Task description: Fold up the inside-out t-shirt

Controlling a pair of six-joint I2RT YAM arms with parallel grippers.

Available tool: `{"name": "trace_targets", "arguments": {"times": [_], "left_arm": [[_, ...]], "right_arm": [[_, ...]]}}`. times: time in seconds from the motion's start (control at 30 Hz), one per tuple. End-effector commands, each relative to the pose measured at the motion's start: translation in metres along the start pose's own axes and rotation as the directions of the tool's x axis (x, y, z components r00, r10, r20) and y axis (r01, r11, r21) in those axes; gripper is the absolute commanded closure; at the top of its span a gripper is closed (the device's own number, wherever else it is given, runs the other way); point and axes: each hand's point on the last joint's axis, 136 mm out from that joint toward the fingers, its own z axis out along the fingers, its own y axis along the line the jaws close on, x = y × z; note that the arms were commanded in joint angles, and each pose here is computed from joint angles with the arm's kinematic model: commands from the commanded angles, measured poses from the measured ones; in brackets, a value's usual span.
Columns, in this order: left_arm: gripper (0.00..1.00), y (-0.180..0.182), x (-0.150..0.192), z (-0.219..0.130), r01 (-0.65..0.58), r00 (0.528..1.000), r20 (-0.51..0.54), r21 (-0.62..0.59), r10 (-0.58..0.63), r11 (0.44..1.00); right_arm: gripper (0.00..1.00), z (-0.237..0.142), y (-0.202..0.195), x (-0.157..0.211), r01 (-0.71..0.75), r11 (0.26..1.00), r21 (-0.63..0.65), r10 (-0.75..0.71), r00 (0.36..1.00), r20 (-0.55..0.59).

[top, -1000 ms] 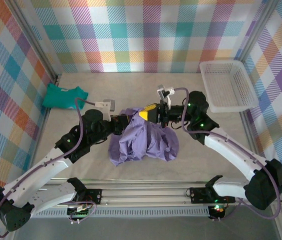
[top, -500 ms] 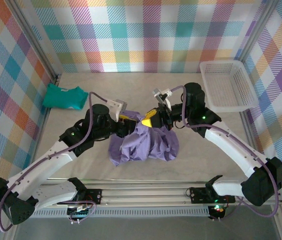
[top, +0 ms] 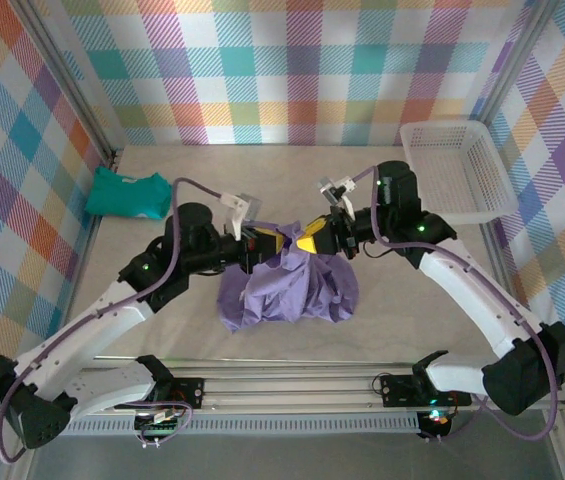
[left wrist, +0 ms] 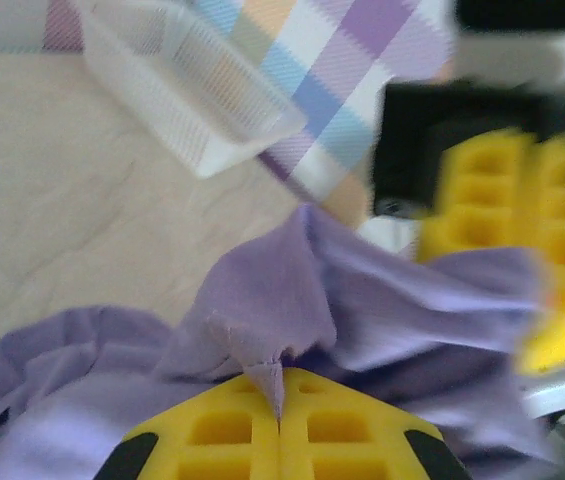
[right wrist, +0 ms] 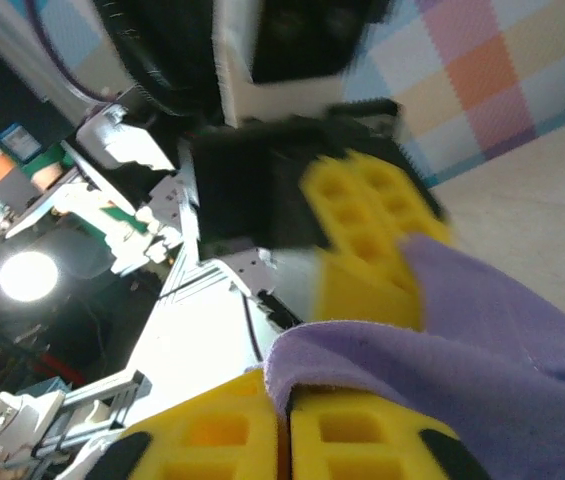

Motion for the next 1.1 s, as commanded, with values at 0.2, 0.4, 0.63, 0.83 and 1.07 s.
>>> {"name": "trace_targets", "arguments": {"times": [0.2, 0.4, 0.63, 0.83, 1.07], "left_arm": [[1.0, -0.039, -0.046, -0.016, 0.1, 0.967, 0.206, 0.23, -0.149, 0.968], [1.0, -0.018, -0.046, -0.013, 0.127, 0.958, 0.24, 0.129, -0.155, 0.983], [1.0, 0.002, -0.042, -0.003, 0.125, 0.968, 0.218, 0.017, -0.126, 0.992], [1.0, 0.006, -0.042, 0.001, 0.11, 0.973, 0.205, -0.018, -0.104, 0.994], [1.0, 0.007, -0.04, 0.004, 0.097, 0.976, 0.197, -0.027, -0.089, 0.995]], "right_arm": [[0.65, -0.01, -0.039, -0.004, -0.151, 0.957, 0.249, 0.123, 0.985, 0.124], [0.57, -0.024, -0.053, 0.0, -0.295, 0.881, 0.37, 0.226, 0.949, 0.218], [0.46, -0.049, -0.054, 0.015, -0.317, 0.721, 0.616, 0.212, 0.947, 0.24], [0.33, -0.058, -0.062, 0.034, -0.263, 0.561, 0.785, 0.215, 0.962, 0.169], [0.27, -0.052, -0.079, 0.049, -0.225, 0.403, 0.887, 0.255, 0.958, 0.127]]}}
